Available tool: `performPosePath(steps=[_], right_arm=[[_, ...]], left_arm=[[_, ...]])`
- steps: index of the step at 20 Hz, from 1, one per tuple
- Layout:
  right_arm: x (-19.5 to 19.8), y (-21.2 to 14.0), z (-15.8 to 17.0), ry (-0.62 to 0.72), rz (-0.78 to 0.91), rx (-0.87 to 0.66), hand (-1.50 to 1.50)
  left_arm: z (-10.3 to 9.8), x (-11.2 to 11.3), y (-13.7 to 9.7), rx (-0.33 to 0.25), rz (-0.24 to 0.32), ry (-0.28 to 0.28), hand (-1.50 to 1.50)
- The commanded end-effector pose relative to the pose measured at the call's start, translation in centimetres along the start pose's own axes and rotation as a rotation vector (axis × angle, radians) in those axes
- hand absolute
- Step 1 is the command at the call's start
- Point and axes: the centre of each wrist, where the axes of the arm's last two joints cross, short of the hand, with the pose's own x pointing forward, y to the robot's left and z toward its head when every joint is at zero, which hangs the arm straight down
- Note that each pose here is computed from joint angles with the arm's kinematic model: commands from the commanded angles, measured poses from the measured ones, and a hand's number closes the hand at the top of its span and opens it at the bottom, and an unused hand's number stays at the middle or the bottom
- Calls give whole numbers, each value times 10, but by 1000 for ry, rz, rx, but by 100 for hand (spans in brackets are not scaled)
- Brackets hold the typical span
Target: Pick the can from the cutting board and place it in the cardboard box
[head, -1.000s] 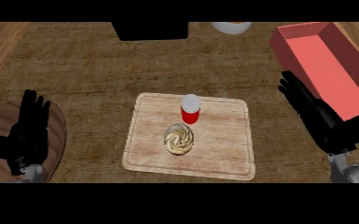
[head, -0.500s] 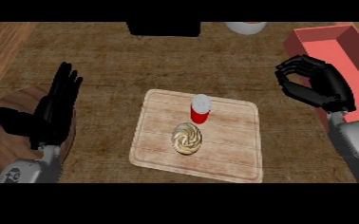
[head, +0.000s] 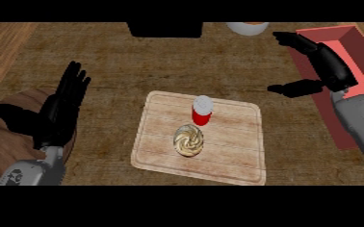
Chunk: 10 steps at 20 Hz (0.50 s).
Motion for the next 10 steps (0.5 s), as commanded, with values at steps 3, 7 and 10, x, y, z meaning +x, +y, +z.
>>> performPosePath(steps=[3,7,10], right_arm=[[47,-23,-22,85,241,382,-150],[95,-31,-46,133,257,508,-150],[104,-17,-42,127,197,558,-150]], left_arm=[[0,10,-5,-20,3,-2,0],[1,1,-1,0,11,14,0],[6,15,11,4,-2,21,0]])
